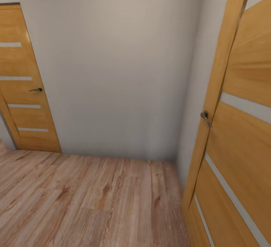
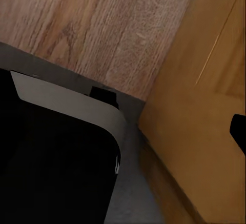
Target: Move the two storage containers from the living room to the garage. In the garage, place one container on the floor and stack the other container on top of it (either order is fine).
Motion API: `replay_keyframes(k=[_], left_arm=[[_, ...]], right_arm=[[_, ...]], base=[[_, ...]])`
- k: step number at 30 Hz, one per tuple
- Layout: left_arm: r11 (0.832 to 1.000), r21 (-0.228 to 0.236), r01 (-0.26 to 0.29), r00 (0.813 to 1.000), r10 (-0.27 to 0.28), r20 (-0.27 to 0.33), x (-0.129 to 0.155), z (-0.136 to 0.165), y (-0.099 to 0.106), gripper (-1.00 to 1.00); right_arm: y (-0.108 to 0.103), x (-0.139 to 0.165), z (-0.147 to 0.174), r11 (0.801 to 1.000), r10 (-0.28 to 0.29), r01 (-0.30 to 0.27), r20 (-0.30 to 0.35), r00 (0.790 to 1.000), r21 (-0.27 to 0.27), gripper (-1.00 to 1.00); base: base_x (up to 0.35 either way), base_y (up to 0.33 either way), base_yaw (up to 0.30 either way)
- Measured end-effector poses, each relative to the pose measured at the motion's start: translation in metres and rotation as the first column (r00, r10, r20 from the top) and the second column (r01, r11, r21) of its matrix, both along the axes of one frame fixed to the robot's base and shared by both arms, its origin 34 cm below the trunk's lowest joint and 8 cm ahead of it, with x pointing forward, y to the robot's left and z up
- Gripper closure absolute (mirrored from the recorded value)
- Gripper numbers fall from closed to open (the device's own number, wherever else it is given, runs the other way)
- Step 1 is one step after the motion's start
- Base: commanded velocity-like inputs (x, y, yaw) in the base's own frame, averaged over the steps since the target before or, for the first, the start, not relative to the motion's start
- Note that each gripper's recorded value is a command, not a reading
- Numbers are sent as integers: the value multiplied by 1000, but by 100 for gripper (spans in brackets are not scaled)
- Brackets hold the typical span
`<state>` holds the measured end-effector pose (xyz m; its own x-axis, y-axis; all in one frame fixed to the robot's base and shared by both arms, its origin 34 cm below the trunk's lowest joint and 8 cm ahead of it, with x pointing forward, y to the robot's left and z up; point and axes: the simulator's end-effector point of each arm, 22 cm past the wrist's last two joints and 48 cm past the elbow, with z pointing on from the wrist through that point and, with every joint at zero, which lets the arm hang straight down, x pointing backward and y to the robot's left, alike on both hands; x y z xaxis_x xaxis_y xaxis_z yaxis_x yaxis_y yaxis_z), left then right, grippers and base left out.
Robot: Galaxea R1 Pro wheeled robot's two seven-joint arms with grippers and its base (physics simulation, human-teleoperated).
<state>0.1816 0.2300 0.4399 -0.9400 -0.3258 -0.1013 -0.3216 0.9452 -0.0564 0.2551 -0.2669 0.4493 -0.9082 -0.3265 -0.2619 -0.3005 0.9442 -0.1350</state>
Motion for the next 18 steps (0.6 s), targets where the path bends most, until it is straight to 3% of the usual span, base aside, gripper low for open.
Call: replay_keyframes(k=[18], left_arm=[[1000,1,0,1000,0,0,0,0,1,-100]], right_arm=[[0,0,0,1000,-1,1,1,1000,0,-100]], base=[[319,0,0]])
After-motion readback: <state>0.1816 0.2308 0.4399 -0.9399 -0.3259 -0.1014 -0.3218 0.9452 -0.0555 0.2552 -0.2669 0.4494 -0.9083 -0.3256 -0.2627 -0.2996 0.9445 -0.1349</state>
